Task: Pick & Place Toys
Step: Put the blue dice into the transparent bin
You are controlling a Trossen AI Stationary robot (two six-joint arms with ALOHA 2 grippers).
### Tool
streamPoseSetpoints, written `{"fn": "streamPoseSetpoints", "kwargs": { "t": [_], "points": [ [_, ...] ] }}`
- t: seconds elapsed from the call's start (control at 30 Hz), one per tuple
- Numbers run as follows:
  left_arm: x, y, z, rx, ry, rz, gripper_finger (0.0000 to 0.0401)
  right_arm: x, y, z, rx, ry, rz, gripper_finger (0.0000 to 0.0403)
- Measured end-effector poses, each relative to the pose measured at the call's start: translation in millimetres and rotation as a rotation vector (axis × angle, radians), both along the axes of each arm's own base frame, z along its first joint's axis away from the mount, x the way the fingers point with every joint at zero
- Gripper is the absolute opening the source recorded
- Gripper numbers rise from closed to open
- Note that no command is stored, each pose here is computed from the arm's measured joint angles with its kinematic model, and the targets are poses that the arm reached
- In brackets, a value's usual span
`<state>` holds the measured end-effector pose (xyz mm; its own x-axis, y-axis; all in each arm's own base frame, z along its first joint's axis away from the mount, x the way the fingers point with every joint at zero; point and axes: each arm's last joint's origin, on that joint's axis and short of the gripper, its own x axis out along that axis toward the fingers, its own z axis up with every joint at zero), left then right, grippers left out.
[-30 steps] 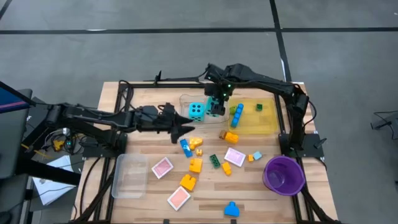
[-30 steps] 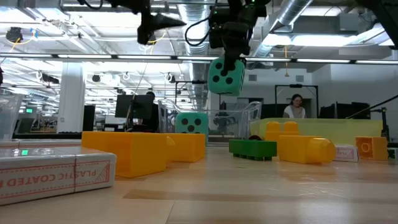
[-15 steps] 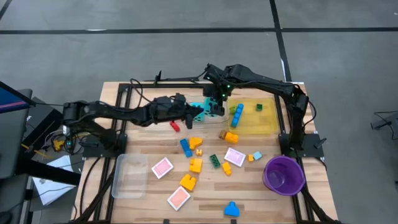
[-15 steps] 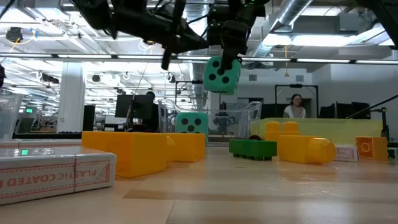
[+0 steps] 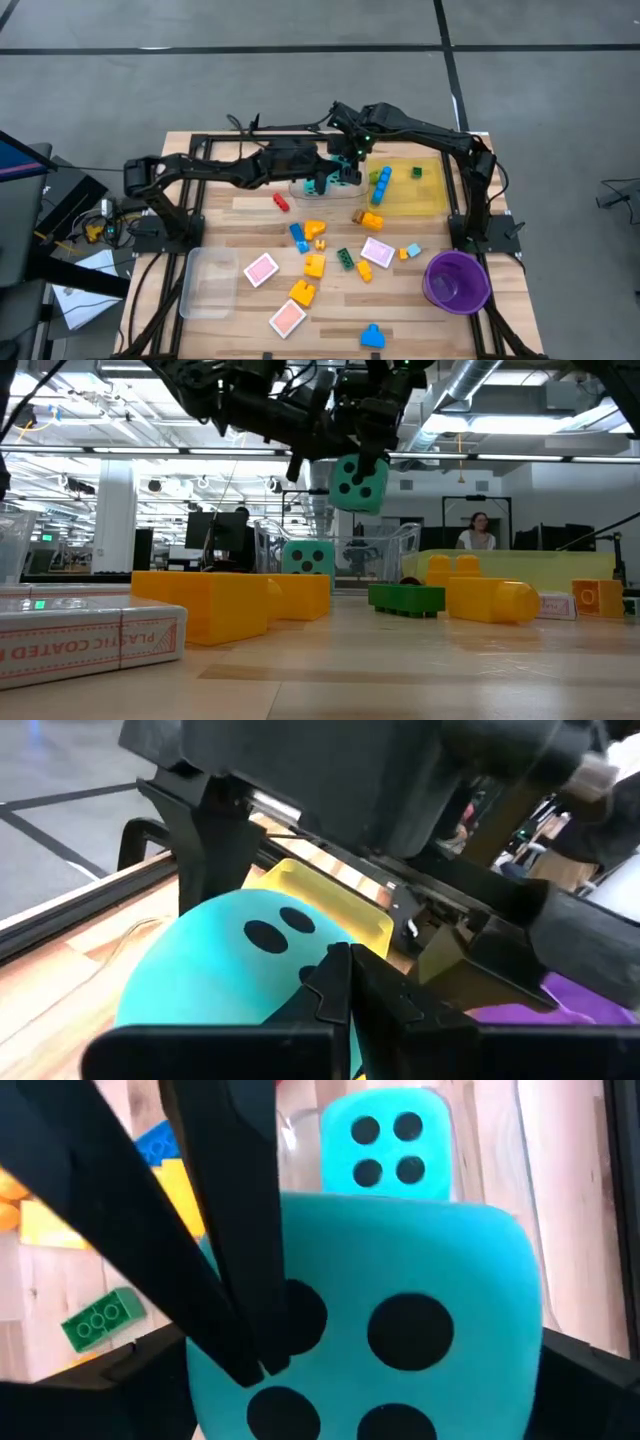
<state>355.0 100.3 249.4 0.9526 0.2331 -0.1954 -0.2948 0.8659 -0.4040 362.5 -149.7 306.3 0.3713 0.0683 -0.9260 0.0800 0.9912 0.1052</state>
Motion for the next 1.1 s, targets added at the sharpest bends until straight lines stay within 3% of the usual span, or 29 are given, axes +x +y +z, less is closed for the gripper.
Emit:
{"fn": "streamPoseSetpoints", "kwargs": {
  "t": [0.23, 0.8, 0.97, 1.1],
  "points": [
    [2.2, 0.3, -14.1, -0.032, 0.096, 0.000, 0.0000, 1.9, -1.0, -1.9, -0.012, -0.006, 0.008, 0.0400],
    [-1.3, -2.2, -17.3, -0.050, 0.149, 0.037, 0.0000, 6.4, 4.2, -2.7, -0.017, -0.019, 0.030, 0.0400],
    [-3.4, -10.0, 1.8, 0.009, 0.048, 0.057, 0.0000, 7.3, 4.6, 1.7, -0.006, -0.052, 0.035, 0.0400],
    [-8.3, -8.0, 4.2, 0.008, 0.081, 0.090, 0.0000, 8.3, 4.5, 2.7, 0.012, -0.071, 0.024, 0.0400]
  ]
}}
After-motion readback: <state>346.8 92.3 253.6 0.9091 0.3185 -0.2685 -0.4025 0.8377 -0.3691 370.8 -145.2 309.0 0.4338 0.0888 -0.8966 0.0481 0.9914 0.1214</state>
